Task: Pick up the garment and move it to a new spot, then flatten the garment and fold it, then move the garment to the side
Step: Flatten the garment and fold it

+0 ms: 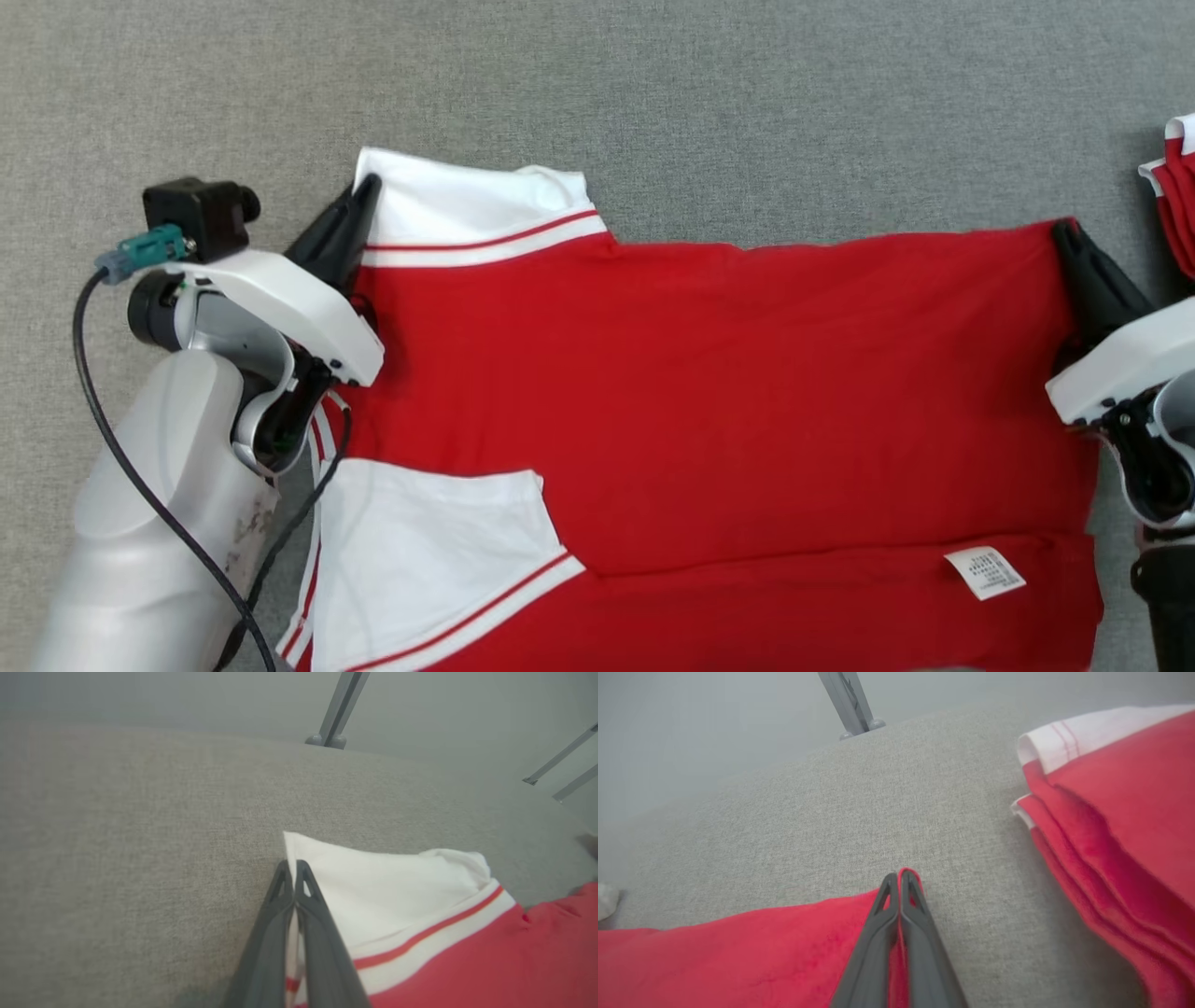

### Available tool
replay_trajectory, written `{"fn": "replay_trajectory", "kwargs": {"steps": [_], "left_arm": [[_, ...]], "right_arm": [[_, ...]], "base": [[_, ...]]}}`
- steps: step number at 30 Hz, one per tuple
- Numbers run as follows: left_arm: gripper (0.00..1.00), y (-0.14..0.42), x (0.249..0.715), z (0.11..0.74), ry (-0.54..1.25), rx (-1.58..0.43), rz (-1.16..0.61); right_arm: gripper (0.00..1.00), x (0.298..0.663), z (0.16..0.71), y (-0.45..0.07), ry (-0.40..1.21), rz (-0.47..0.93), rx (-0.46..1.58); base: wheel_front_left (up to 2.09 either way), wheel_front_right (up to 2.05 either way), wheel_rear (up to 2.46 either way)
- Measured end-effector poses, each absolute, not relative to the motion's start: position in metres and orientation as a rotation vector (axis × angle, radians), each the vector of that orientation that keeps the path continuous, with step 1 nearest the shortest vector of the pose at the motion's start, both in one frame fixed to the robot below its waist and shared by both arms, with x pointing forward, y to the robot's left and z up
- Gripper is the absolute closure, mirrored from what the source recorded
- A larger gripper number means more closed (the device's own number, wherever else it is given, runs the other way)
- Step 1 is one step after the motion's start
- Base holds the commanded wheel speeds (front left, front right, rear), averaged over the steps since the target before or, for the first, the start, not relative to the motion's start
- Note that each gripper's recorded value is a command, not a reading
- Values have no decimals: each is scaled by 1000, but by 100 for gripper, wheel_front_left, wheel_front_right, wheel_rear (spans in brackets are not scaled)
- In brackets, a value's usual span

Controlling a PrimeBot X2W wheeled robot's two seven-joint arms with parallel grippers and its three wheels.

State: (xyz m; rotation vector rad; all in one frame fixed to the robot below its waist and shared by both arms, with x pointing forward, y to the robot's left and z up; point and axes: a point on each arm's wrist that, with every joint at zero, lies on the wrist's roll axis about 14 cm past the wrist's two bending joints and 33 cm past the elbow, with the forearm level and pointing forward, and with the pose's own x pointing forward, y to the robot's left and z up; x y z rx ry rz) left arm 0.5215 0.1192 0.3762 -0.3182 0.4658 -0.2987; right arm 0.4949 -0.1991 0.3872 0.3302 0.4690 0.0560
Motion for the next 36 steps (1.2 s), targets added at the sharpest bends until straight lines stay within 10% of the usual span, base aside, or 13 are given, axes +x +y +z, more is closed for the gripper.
{"fn": "replay_trajectory", "kwargs": {"steps": [15,36], "left_arm": [[100,118,544,465,152,-255,-354],[100,135,417,459,229,-299,-246]], "right_arm": [[100,524,444,-189,308,145,324],[100,434,412,-185,430,147,440]], "base": [[0,0,0],[0,0,0]]}}
